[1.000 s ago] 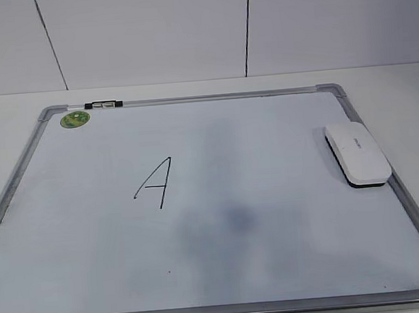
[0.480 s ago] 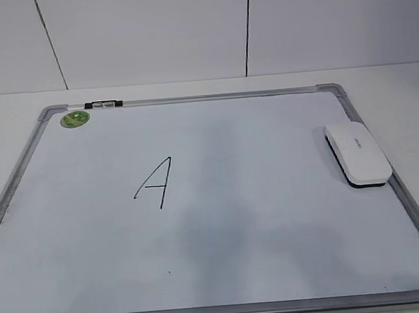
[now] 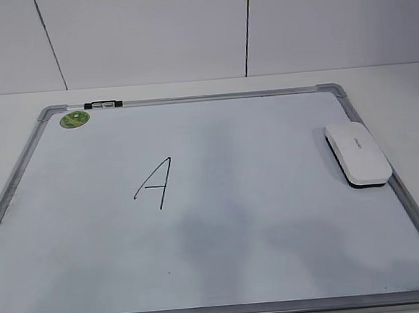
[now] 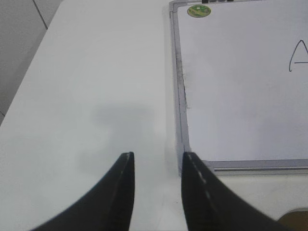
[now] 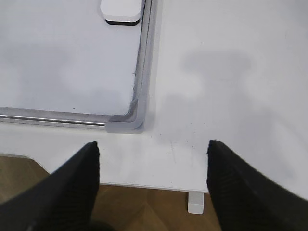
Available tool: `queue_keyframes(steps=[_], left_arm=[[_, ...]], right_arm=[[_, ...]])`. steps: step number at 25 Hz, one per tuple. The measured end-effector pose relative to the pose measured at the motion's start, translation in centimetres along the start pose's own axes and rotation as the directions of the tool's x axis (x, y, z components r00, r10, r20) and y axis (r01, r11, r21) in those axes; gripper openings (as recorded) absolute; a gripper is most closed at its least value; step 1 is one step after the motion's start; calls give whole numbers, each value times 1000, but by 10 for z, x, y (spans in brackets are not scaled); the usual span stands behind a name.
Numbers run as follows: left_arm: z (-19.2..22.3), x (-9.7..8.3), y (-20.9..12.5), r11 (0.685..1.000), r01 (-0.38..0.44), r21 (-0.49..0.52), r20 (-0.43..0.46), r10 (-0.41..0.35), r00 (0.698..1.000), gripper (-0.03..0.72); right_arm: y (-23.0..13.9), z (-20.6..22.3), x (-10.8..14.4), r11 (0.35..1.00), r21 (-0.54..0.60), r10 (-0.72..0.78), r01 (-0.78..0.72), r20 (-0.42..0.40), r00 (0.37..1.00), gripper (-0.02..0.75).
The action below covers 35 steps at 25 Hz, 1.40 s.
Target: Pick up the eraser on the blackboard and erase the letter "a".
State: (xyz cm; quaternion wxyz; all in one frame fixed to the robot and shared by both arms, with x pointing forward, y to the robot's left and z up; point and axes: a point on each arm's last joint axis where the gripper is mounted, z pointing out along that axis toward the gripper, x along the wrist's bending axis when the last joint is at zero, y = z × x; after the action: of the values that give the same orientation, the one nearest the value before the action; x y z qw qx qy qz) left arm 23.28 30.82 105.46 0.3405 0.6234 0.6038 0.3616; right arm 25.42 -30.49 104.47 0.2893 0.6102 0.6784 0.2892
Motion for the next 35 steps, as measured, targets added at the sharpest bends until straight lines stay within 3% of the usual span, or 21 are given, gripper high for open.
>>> queue_keyframes(steps=[18, 29, 35], left_arm=[[0, 0, 2, 1000, -5, -20, -1, 5, 1000, 236], [-2, 1, 0, 999, -5, -36, -3, 4, 1000, 236], [-2, 1, 0, 999, -5, -36, -3, 4, 1000, 236]], right_arm=[[0, 2, -1, 1000, -9, -5, 5, 9, 1000, 544], [-15, -17, -4, 985, -173, 9, -8, 8, 1000, 544], [-17, -18, -4, 982, -191, 10, -8, 11, 1000, 544]])
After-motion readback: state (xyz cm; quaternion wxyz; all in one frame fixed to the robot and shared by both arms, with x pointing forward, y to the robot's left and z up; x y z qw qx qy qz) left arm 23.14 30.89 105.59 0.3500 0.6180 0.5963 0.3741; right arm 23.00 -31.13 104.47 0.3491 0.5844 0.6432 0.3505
